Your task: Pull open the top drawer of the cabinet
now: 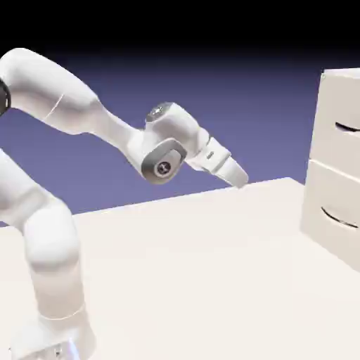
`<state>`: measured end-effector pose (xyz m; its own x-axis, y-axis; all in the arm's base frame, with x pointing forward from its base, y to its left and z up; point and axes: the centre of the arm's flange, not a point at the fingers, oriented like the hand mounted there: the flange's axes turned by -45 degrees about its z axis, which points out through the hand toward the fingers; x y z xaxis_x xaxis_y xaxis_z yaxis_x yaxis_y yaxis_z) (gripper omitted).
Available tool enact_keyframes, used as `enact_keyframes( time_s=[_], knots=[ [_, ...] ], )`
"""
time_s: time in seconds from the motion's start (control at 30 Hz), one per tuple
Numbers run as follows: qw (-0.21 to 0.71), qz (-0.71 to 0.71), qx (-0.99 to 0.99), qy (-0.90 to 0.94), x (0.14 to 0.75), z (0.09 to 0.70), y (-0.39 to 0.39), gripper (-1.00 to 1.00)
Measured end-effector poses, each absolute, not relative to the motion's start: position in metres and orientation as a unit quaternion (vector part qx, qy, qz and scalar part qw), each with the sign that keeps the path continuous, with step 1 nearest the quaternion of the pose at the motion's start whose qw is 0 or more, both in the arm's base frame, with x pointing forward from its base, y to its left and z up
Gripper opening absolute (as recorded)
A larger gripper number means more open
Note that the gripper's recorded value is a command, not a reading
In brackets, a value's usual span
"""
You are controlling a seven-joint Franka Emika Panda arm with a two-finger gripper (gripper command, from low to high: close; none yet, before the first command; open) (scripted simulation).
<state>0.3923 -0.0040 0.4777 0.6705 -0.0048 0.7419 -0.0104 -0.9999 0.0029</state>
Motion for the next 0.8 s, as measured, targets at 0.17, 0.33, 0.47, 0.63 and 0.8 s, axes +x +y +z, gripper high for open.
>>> enact_keyframes(
  time_s=[0.17, 0.33, 0.47, 0.63, 0.8],
  knots=[
    [-0.014, 0.477, 0.871, -0.117, 0.394, 0.557, -0.033, 0.0],
    [-0.041, 0.543, 0.813, -0.206, 0.383, 0.632, -0.047, 0.0],
    [-0.067, 0.59, 0.761, -0.26, 0.371, 0.685, -0.045, 0.0],
    [-0.104, 0.64, 0.698, -0.304, 0.359, 0.739, -0.028, 0.0],
    [-0.145, 0.678, 0.641, -0.328, 0.357, 0.778, 0.003, 0.0]
  ],
)
